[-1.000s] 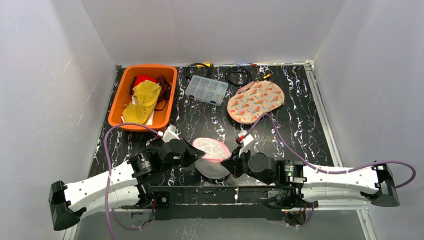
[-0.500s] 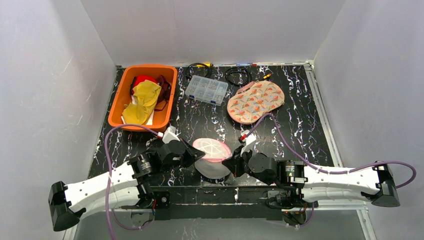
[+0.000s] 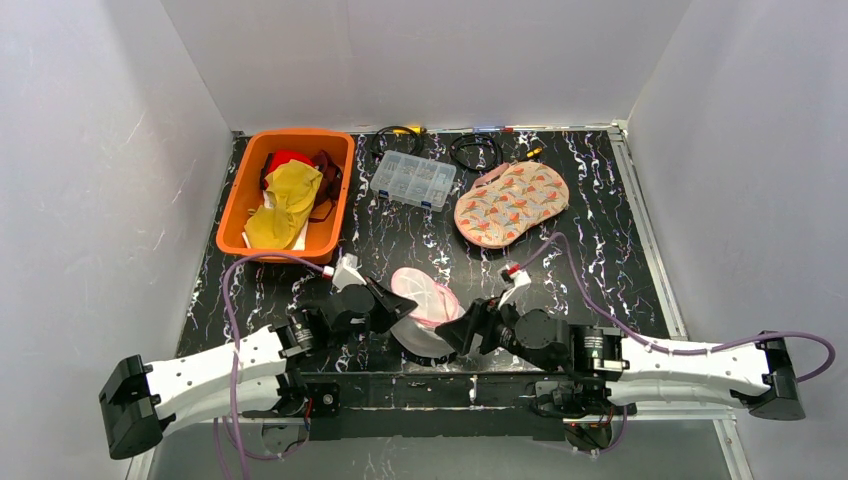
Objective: Unzip the laundry bag and remove the bra
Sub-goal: Unzip the laundry bag at the center of the board, then open the laundry bag at the center of the board.
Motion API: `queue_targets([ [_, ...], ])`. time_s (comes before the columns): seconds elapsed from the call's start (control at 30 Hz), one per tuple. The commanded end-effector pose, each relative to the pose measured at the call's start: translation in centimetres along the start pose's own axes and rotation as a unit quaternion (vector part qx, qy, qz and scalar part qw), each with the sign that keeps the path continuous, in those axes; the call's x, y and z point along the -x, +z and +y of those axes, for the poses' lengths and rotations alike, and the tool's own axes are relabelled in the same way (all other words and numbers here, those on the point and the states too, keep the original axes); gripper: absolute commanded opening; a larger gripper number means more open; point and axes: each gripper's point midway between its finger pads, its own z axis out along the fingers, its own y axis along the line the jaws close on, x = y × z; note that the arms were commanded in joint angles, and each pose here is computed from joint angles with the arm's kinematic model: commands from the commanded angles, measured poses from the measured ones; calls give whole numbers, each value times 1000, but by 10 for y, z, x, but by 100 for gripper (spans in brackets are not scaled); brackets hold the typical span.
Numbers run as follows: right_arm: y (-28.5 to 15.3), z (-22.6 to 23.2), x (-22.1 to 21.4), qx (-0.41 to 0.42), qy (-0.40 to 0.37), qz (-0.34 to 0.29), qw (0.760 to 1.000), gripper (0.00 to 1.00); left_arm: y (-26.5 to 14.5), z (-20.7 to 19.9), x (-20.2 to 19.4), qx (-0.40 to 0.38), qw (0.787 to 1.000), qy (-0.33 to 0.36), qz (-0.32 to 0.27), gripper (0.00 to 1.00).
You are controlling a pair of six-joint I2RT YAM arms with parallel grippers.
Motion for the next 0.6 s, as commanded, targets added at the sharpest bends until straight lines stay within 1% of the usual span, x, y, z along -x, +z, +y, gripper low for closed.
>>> queue_targets([
  [0.0,-4,-7,13,-7,96,-47,994,85,1,-19,8,-56,998,7,-27,0],
  [0.1,-5,-21,11,-16,136,-69,988,84,-4,-21,9,-73,997,13,-28,0],
  [0.17,-4,-15,18,5,157,-89,984,84,-12,-31,10,-108,993,21,-30,0],
  [0.23,-2,-12,24,6,157,-99,983,84,-21,-45,15,-149,988,23,-40,0],
  [0.33,-1,-2,35,11,148,-109,983,84,-38,-65,29,-190,978,41,-69,0],
  [0.43,0,11,44,29,154,-119,980,85,-51,-81,38,-215,970,71,-89,0],
  [0.57,4,24,54,47,176,-131,975,85,-59,-91,41,-236,963,88,-97,0],
])
